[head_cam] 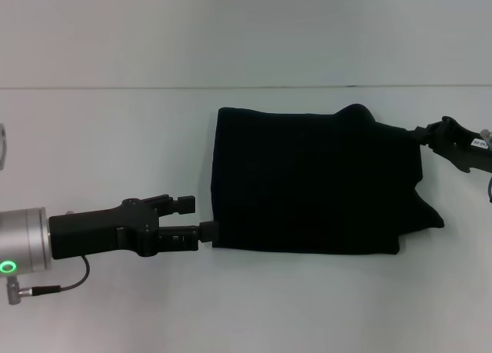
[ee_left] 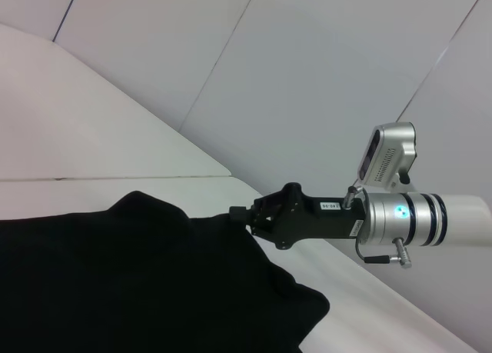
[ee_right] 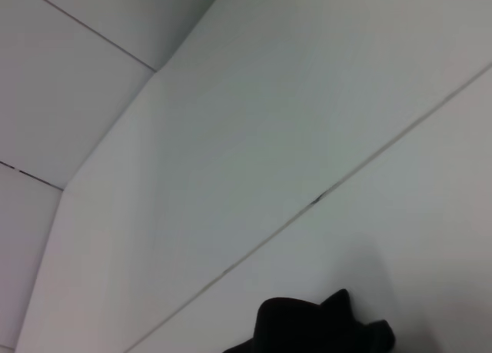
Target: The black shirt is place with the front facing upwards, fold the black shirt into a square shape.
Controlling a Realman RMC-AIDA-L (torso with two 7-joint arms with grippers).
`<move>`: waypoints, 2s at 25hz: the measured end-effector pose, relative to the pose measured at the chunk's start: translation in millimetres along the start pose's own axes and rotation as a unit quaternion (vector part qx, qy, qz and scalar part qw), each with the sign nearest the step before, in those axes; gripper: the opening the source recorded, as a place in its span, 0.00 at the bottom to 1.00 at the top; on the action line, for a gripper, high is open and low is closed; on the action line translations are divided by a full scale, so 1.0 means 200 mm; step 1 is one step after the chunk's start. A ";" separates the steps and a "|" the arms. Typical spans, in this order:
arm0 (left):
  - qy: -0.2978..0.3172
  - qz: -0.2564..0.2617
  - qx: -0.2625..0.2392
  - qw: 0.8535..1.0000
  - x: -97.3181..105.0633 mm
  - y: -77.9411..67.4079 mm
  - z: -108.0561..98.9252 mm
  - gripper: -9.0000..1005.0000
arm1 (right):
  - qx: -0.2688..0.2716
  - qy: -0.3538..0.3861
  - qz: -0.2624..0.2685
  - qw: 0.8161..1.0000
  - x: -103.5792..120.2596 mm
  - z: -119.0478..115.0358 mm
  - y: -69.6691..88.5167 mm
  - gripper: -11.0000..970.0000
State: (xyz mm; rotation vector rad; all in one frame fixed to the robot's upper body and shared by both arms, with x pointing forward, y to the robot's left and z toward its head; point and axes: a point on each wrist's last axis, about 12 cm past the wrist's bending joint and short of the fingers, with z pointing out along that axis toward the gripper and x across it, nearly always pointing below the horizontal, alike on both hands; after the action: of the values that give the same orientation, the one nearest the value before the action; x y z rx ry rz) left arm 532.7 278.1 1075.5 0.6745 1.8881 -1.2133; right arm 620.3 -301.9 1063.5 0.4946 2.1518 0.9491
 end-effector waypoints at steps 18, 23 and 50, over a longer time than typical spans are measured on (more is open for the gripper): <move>-0.005 -0.003 -0.002 1.000 0.00 0.00 0.00 0.95 | -0.053 -0.060 -0.038 0.996 -0.10 -0.15 -0.05 0.55; -0.010 -0.013 -0.006 1.000 0.00 0.01 0.00 0.95 | -0.135 -0.032 -0.189 0.972 -0.04 -0.08 0.13 0.68; -0.044 -0.166 -0.027 0.985 -0.01 0.04 0.00 0.95 | -0.067 0.030 -0.397 0.915 0.24 0.00 0.03 0.88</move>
State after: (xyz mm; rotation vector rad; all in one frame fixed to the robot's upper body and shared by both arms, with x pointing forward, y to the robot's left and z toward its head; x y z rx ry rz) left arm 540.2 282.4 1073.5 0.2761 2.0038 -1.3672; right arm 589.0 -269.4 1044.9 -0.4705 2.0299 0.6270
